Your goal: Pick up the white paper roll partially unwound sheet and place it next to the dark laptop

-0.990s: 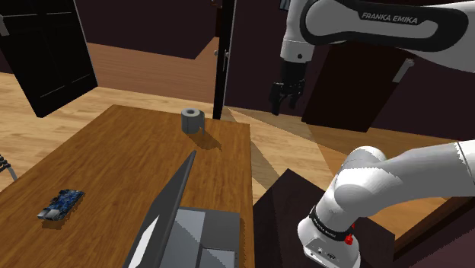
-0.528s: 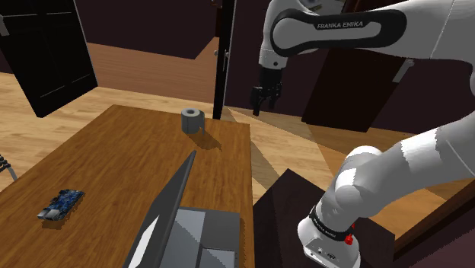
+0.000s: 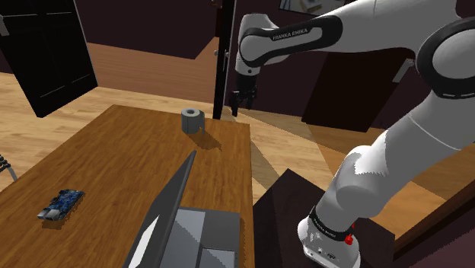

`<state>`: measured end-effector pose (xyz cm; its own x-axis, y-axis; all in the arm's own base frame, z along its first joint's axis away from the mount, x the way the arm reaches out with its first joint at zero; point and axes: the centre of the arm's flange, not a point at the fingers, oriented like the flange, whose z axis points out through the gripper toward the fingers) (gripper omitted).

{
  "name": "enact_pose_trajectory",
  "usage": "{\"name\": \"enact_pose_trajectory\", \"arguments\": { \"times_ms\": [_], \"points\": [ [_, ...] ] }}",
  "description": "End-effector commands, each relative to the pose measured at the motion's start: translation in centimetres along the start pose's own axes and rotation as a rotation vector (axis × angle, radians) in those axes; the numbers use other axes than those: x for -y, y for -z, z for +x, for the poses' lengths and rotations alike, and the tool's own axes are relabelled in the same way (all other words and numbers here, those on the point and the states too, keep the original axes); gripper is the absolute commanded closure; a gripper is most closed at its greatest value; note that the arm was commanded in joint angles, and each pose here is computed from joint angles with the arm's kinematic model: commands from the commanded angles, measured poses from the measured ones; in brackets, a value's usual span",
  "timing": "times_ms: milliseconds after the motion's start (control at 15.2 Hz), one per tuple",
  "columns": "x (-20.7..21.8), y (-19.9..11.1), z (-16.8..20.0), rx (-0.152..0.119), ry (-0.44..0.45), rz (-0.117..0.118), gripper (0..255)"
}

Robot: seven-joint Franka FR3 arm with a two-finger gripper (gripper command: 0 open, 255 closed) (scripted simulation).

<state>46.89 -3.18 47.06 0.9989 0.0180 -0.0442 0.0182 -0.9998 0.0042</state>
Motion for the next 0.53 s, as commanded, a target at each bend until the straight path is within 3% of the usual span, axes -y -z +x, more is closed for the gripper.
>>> {"name": "enact_pose_trajectory", "arguments": {
  "times_ms": [0, 462],
  "points": [
    [0.3, -1.0, 2.2, -0.009, 0.024, -0.002, 0],
    [1.0, -4.5, 10.3, -0.038, 0.104, -0.008, 0]
  ]
}}
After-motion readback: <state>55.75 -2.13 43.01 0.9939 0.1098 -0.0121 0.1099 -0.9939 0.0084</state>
